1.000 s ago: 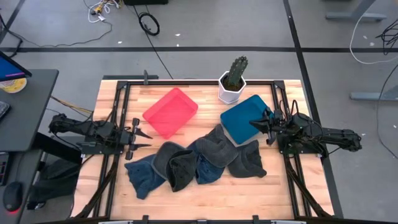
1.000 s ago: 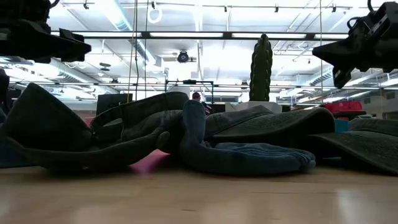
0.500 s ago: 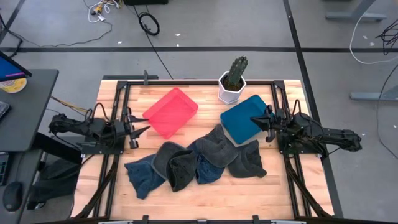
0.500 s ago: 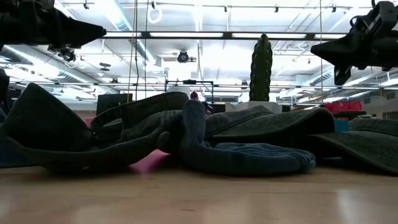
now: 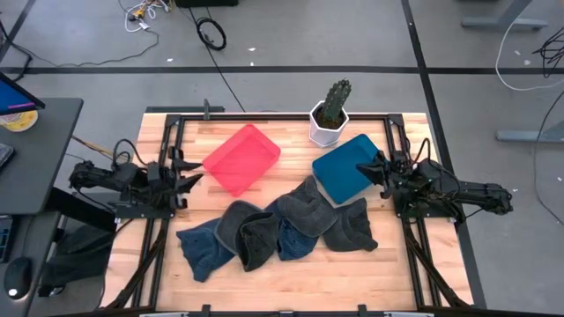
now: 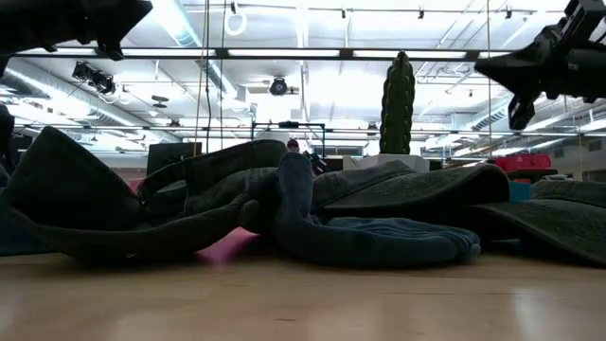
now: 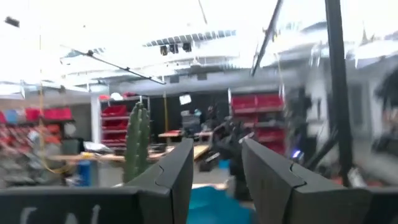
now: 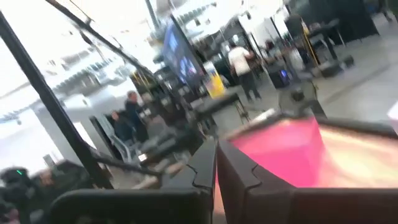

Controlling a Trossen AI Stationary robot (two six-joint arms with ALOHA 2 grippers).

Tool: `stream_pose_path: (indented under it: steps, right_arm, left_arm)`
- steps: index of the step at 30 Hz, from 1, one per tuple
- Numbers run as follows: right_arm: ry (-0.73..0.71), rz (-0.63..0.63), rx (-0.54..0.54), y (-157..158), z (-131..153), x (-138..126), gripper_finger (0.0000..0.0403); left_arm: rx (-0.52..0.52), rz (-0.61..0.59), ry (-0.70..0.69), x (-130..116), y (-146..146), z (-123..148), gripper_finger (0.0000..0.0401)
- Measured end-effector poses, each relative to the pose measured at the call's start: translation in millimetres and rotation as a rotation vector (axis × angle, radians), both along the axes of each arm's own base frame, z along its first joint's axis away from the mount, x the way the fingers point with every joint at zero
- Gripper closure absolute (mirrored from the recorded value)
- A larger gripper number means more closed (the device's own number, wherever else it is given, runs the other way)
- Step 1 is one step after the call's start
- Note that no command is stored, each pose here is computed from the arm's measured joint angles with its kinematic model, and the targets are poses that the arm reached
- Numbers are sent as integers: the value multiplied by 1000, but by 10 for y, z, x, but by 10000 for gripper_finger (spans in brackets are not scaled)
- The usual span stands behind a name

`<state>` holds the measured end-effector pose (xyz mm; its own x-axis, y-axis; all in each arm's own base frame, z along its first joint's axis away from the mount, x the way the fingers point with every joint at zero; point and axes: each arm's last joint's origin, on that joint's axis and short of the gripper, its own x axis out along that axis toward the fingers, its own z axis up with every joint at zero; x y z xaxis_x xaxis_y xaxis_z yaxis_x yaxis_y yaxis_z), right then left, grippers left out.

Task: Pick & Place hat
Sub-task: Put the right black cap into the blue bin

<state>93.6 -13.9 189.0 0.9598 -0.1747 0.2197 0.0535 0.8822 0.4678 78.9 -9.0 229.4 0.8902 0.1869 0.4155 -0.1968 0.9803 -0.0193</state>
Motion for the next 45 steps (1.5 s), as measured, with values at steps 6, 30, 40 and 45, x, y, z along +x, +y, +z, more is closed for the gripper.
stream_pose_path:
  steps: [6, 30, 40, 45]
  right_arm:
    - [-179, -152, -34, -30, 239, -82, 385]
    - [-145, -527, -163, -104, 2364, -218, 397]
    - [97, -498, -227, -70, 2458, -417, 397]
    - [234, -422, -294, -62, 2345, -350, 397]
  left_arm:
    - [-121, 100, -201, -104, 74, 161, 260]
    - [-245, 319, -255, -112, 183, 1262, 386]
    - [-272, 311, -99, 307, 129, 1394, 398]
    - [-316, 332, -49, 518, 109, 1336, 396]
